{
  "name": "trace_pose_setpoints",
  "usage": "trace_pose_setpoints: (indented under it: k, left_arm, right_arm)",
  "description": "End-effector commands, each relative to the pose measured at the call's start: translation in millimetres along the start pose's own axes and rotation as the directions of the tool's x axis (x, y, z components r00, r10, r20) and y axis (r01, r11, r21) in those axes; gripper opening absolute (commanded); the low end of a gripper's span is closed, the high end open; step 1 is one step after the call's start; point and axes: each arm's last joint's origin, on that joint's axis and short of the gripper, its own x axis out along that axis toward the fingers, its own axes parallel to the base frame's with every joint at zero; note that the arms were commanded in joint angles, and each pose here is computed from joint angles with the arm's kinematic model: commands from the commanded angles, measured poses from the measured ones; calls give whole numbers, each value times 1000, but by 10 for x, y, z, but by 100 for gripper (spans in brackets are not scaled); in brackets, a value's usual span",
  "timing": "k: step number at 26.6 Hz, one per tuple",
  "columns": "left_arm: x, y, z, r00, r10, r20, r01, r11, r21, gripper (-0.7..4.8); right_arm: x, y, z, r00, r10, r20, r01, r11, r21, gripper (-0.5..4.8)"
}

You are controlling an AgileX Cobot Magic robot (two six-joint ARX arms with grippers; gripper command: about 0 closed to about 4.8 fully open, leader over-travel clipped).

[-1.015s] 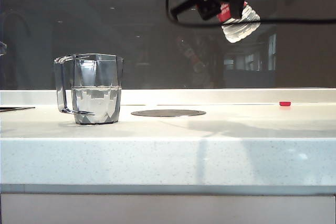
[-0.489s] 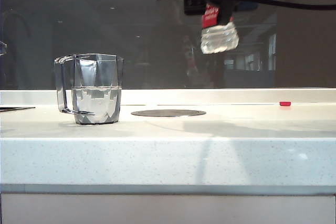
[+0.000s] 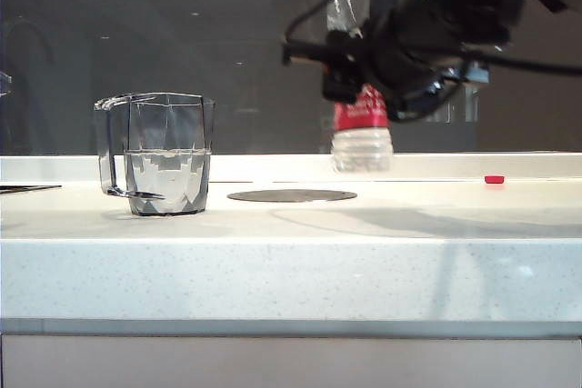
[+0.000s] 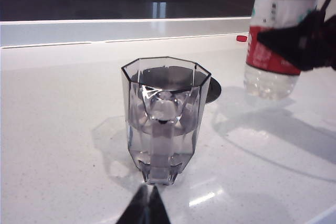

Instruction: Pick up the mineral water bottle on the table and pour water into the mug until it's half full.

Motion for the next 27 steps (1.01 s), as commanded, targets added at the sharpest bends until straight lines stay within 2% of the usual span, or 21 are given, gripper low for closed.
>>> trace_pose_setpoints:
  k: [1,11,13,14,20,22,23,27]
  left_arm:
    - [-1,0,19,1000,-3,13,3,1000,1,-4]
    - [-1,0,19,1000,-3,13,3,1000,1,-4]
    - [-1,0,19,1000,-3,13,3,1000,1,-4]
    - [-1,-1,19,1000,-4,13,4,1000,1,-4]
    - [-1,0,19,1000,-3,13,3,1000,1,-4]
    - [-1,0,19,1000,-3,13,3,1000,1,-4]
    - [-1,0,19,1000,-3,13,3,1000,1,-4]
    - [-1,0,19,1000,-3,13,3,1000,1,-4]
  right_arm:
    - [15,-67,-17,1000,24,6,-24,1000,17,172]
    - [113,-49,-205,999,45,-16,-45,999,15,212]
    - [108,-29,-220,996,80,-27,-79,997,12,233]
    - [98,-10,-222,995,92,-29,-92,996,12,263]
    - [41,90,-255,984,171,-56,-171,985,9,276]
    - [35,96,-268,983,172,-67,-173,985,4,352]
    - [35,95,-274,982,171,-73,-172,985,2,373]
    - [34,91,-290,982,168,-90,-169,986,-6,419]
